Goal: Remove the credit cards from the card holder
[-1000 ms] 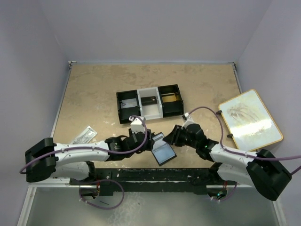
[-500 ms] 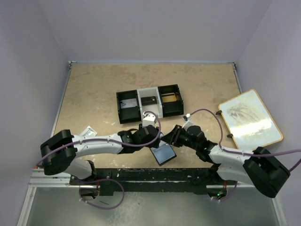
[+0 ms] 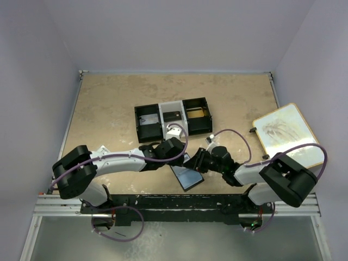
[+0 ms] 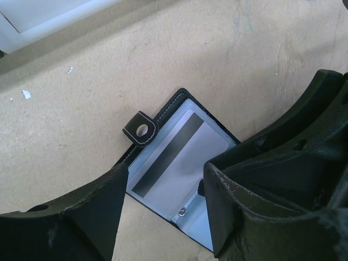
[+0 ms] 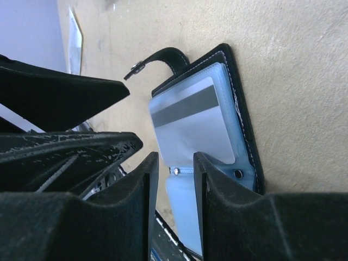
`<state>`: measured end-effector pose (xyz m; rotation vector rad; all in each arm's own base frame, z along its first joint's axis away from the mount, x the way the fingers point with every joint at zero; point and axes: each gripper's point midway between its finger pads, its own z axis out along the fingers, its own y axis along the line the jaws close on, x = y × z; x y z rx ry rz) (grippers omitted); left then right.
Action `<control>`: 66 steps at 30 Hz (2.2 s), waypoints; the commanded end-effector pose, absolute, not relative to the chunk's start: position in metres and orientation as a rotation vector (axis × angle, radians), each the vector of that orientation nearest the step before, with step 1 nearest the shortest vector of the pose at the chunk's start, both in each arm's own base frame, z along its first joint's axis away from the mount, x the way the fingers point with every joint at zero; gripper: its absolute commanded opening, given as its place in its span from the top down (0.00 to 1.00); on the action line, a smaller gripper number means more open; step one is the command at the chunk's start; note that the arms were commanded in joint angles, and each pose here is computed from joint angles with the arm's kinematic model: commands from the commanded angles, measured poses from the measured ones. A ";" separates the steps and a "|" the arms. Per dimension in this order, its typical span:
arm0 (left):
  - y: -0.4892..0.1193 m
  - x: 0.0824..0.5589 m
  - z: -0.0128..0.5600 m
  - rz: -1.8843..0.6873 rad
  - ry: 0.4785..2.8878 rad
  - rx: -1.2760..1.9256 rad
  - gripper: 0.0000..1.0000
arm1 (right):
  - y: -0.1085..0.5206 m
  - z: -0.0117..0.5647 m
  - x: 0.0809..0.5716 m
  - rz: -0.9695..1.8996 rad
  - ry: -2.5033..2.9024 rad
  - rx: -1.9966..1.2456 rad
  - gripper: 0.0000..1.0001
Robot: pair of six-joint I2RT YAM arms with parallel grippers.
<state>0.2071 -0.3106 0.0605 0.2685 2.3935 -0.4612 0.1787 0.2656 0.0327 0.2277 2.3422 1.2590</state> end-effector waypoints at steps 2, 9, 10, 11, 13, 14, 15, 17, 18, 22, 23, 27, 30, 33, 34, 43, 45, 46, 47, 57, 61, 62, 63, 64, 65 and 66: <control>-0.328 0.212 0.077 -0.531 2.350 0.314 0.45 | 0.273 0.053 0.183 1.311 2.276 0.194 0.65; -0.324 0.214 0.079 -0.517 2.335 0.309 0.46 | 0.257 0.051 0.184 1.199 2.295 0.226 0.64; -0.324 0.215 0.079 -0.512 2.335 0.308 0.46 | 0.255 0.050 0.183 1.193 2.299 0.234 0.63; -0.323 0.215 0.078 -0.507 2.338 0.309 0.46 | 0.255 0.051 0.181 1.201 2.297 0.234 0.63; -0.325 0.216 0.075 -0.503 2.345 0.314 0.46 | 0.254 0.048 0.178 1.212 2.305 0.229 0.63; -0.326 0.216 0.074 -0.503 2.348 0.319 0.46 | 0.254 0.047 0.177 1.215 2.308 0.224 0.63; -0.327 0.216 0.072 -0.504 2.352 0.322 0.47 | 0.255 0.046 0.176 1.219 2.313 0.215 0.63; -0.331 0.216 0.071 -0.516 2.356 0.332 0.47 | 0.257 0.044 0.175 1.228 2.321 0.205 0.63; -0.332 0.215 0.069 -0.521 2.361 0.338 0.47 | 0.258 0.042 0.174 1.236 2.323 0.206 0.64; -0.334 0.213 0.061 -0.517 2.378 0.360 0.50 | 0.258 0.035 0.173 1.242 2.334 0.234 0.64; -0.332 0.213 0.057 -0.505 2.384 0.364 0.51 | 0.257 0.032 0.174 1.232 2.339 0.243 0.64; -0.326 0.219 0.048 -0.429 2.391 0.364 0.53 | 0.255 0.023 0.177 1.203 2.351 0.287 0.66; -0.323 0.223 0.041 -0.377 2.391 0.367 0.56 | 0.252 0.017 0.179 1.200 2.340 0.344 0.66; -0.321 0.223 0.037 -0.358 2.399 0.372 0.60 | 0.251 0.014 0.181 1.196 2.338 0.387 0.66; -0.320 0.222 0.035 -0.353 2.404 0.372 0.61 | 0.251 0.015 0.182 1.200 2.331 0.397 0.66; -0.307 0.214 0.028 -0.342 2.423 0.354 0.68 | 0.259 0.025 0.191 1.278 2.265 0.468 0.73; -0.307 0.212 0.027 -0.352 2.428 0.350 0.69 | 0.261 0.027 0.193 1.294 2.257 0.479 0.78; -0.307 0.212 0.027 -0.357 2.430 0.346 0.70 | 0.262 0.029 0.194 1.302 2.249 0.482 0.79; -0.306 0.211 0.027 -0.360 2.430 0.343 0.70 | 0.263 0.030 0.194 1.312 2.245 0.480 0.81; -0.300 0.211 0.030 -0.347 2.423 0.320 0.71 | 0.263 0.036 0.184 1.403 2.220 0.499 1.00; -0.297 0.213 0.031 -0.326 2.416 0.308 0.71 | 0.260 0.034 0.179 1.398 2.235 0.495 1.00; -0.297 0.214 0.031 -0.324 2.416 0.308 0.71 | 0.259 0.033 0.177 1.393 2.242 0.495 1.00; -0.297 0.214 0.032 -0.325 2.414 0.306 0.71 | 0.257 0.031 0.175 1.383 2.255 0.498 1.00; -0.297 0.214 0.031 -0.322 2.415 0.307 0.71 | 0.255 0.030 0.174 1.374 2.263 0.502 1.00; -0.296 0.214 0.031 -0.321 2.416 0.308 0.71 | 0.253 0.028 0.172 1.361 2.274 0.502 1.00; -0.296 0.214 0.031 -0.319 2.416 0.309 0.71 | 0.251 0.026 0.170 1.344 2.289 0.498 1.00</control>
